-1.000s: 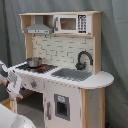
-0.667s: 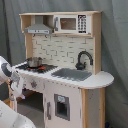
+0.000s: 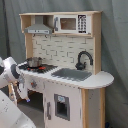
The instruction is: Play with the kitchen
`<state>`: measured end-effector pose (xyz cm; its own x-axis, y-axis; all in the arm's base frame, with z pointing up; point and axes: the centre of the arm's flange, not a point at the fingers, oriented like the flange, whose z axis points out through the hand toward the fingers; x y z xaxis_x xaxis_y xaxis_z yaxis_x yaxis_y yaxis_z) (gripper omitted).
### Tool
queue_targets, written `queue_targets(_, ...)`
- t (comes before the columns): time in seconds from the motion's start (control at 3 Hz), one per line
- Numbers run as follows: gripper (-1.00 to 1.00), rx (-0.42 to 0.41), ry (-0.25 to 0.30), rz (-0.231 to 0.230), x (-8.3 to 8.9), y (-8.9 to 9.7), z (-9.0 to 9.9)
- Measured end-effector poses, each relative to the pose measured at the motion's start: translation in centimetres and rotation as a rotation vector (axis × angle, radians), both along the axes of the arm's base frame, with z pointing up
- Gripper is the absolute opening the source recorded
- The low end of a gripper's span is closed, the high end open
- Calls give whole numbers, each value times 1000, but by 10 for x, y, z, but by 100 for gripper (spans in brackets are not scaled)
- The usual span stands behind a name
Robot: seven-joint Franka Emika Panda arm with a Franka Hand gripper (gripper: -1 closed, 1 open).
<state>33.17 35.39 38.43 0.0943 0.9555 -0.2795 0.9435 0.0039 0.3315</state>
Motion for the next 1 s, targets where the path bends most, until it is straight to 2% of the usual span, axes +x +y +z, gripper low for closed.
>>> queue_targets(0.33,100,47,45,40,8,-5,-11)
queue_targets(1.0,100,169,128,116,1,8,-38)
